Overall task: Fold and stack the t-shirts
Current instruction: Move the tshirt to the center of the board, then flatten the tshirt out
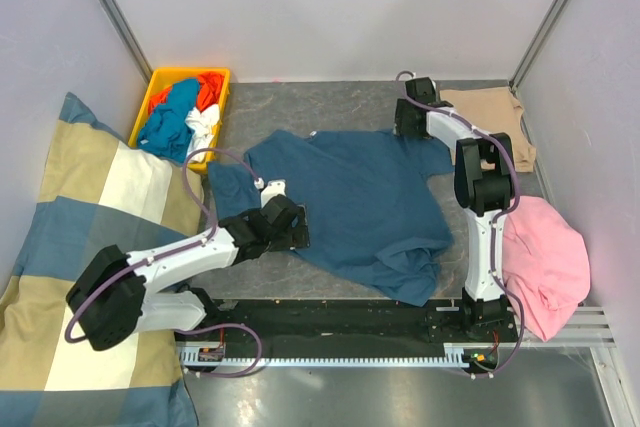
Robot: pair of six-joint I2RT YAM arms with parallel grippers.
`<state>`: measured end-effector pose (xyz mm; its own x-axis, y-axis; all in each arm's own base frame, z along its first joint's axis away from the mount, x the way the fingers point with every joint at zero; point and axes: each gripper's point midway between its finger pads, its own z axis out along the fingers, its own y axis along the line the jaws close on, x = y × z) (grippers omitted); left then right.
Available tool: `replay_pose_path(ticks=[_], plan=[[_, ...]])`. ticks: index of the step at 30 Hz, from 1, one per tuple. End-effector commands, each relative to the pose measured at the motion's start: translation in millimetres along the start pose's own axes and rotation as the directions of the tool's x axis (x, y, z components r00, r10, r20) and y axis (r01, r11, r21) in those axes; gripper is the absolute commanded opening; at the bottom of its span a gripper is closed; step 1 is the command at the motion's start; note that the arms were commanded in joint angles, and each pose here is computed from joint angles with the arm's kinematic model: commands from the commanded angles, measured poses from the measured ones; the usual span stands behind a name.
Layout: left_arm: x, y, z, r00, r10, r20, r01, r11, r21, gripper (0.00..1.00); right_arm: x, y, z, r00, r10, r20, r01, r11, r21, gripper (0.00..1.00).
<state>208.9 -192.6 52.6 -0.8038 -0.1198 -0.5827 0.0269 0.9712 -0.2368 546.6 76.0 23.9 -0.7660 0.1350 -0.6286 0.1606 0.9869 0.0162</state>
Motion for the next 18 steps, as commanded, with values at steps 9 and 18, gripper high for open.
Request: replay_pose_path(ticks=[9, 18], plan=[[25.6, -1.5, 43.3, 0.992, -0.069, -0.103, 0.067, 0.997, -0.026, 0.70, 57.9, 0.6, 3.5, 0.983, -0.012, -0.182, 0.004, 0.999, -0.043, 0.00], [-17.4, 0.0, 61.8, 0.994, -0.090, -0.065, 0.087, 0.995, -0.038, 0.02, 56.4, -1.2, -40.4, 0.990, 0.040, -0.133, -0.051, 0.996, -0.077, 0.00]])
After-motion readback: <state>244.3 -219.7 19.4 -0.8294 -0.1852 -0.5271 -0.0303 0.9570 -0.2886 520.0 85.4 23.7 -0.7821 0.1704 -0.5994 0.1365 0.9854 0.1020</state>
